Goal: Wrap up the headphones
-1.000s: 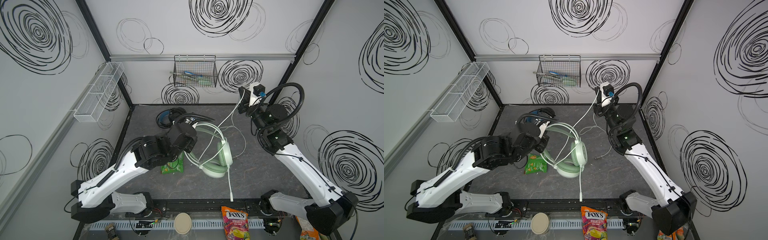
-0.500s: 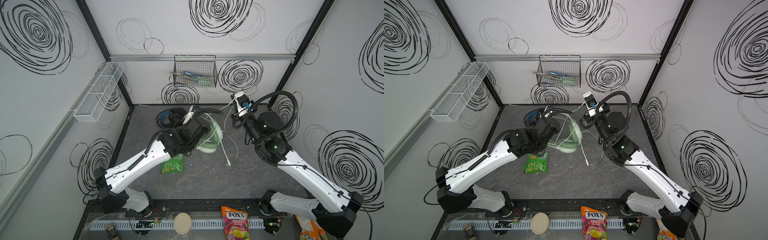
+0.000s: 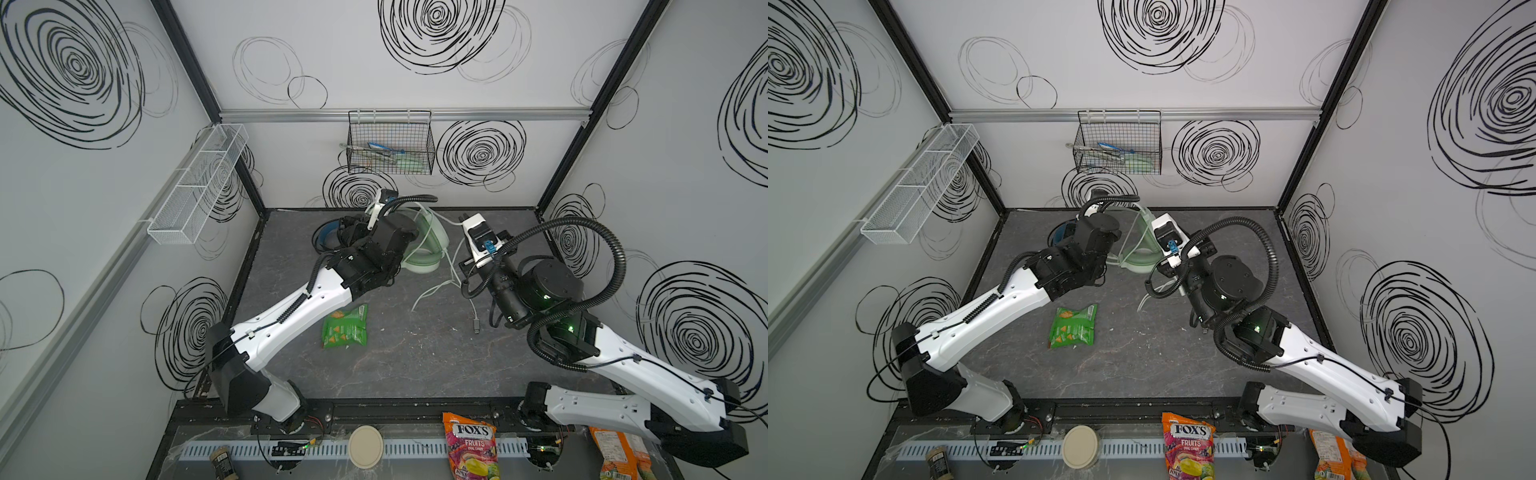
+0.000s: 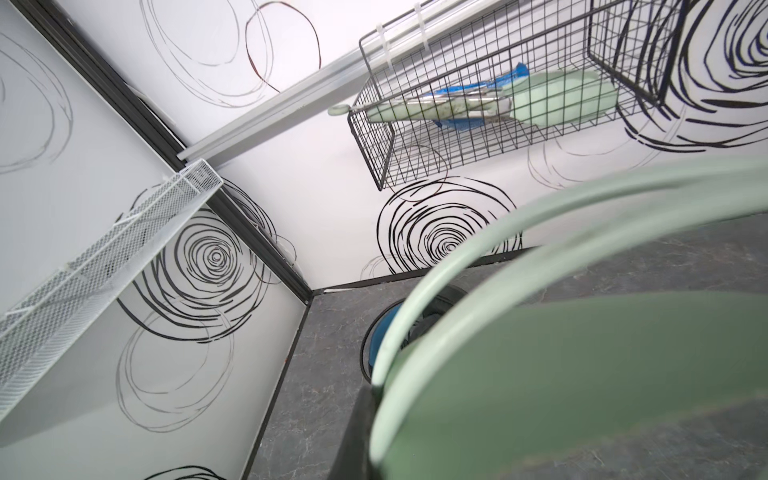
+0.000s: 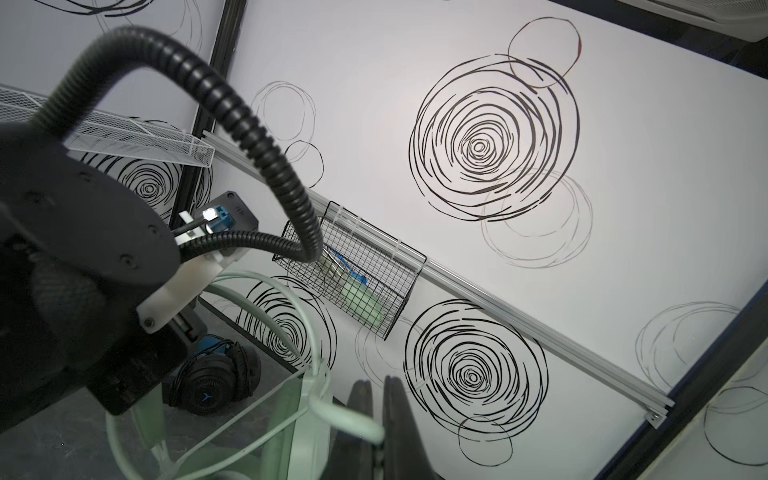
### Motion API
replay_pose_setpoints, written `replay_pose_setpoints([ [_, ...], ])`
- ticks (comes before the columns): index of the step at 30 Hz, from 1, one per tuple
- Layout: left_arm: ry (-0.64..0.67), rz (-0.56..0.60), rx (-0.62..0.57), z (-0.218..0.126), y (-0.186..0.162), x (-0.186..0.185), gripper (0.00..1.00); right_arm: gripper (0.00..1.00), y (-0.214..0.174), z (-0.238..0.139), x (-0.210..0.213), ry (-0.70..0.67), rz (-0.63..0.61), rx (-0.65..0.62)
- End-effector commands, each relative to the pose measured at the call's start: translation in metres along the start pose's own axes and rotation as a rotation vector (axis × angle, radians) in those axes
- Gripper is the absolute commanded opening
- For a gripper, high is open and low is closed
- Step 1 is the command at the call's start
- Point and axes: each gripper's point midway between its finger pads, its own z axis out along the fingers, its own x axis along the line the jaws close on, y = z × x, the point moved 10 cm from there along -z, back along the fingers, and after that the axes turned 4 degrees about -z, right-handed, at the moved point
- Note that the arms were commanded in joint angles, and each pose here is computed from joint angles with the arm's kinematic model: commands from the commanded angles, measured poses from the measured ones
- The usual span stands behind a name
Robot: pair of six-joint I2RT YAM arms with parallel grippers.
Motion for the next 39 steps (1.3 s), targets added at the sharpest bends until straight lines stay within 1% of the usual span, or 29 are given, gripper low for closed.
replay_pose_setpoints([
  [1, 0.153, -0.121, -0.076, 0.012, 0.032, 0.027, 0.0, 0.04, 0.014, -0.017, -0.019, -0.062, 0.063, -0.045],
  [8, 0.219, -0.189, -0.134, 0.012, 0.052, 0.043, 0.0, 0.05, 0.023, -0.025, -0.005, 0.032, 0.089, -0.071],
  [13, 0.28, -0.203, -0.182, 0.009, 0.066, 0.055, 0.0, 0.05, 0.024, -0.03, 0.004, 0.045, 0.086, -0.031],
  [15, 0.307, -0.203, -0.222, 0.005, 0.071, 0.062, 0.0, 0.05, 0.022, -0.029, 0.007, 0.025, 0.059, 0.011],
  [18, 0.344, -0.201, -0.262, 0.001, 0.081, 0.072, 0.0, 0.05, 0.016, -0.026, 0.012, -0.002, -0.036, 0.065],
  [21, 0.354, -0.212, -0.288, -0.003, 0.089, 0.08, 0.0, 0.06, 0.016, -0.029, 0.009, 0.011, -0.067, 0.043],
  [26, 0.406, -0.192, -0.329, -0.007, 0.1, 0.086, 0.0, 0.06, 0.015, -0.028, 0.012, 0.005, -0.164, 0.039],
  [30, 0.436, -0.169, -0.363, -0.012, 0.11, 0.083, 0.0, 0.07, 0.017, -0.029, 0.01, 0.017, -0.167, 0.021],
  [33, 0.419, -0.18, -0.379, -0.016, 0.116, 0.08, 0.0, 0.08, 0.021, -0.03, 0.008, 0.03, -0.133, -0.003],
  [35, 0.39, -0.214, -0.376, -0.018, 0.12, 0.077, 0.0, 0.09, 0.023, -0.029, 0.009, 0.05, -0.103, -0.02],
  [37, 0.326, -0.269, -0.369, -0.023, 0.122, 0.074, 0.0, 0.09, 0.026, -0.026, 0.014, 0.059, -0.095, -0.024],
  [39, 0.229, -0.329, -0.352, -0.027, 0.122, 0.071, 0.0, 0.09, 0.028, -0.023, 0.019, 0.061, -0.086, -0.031],
])
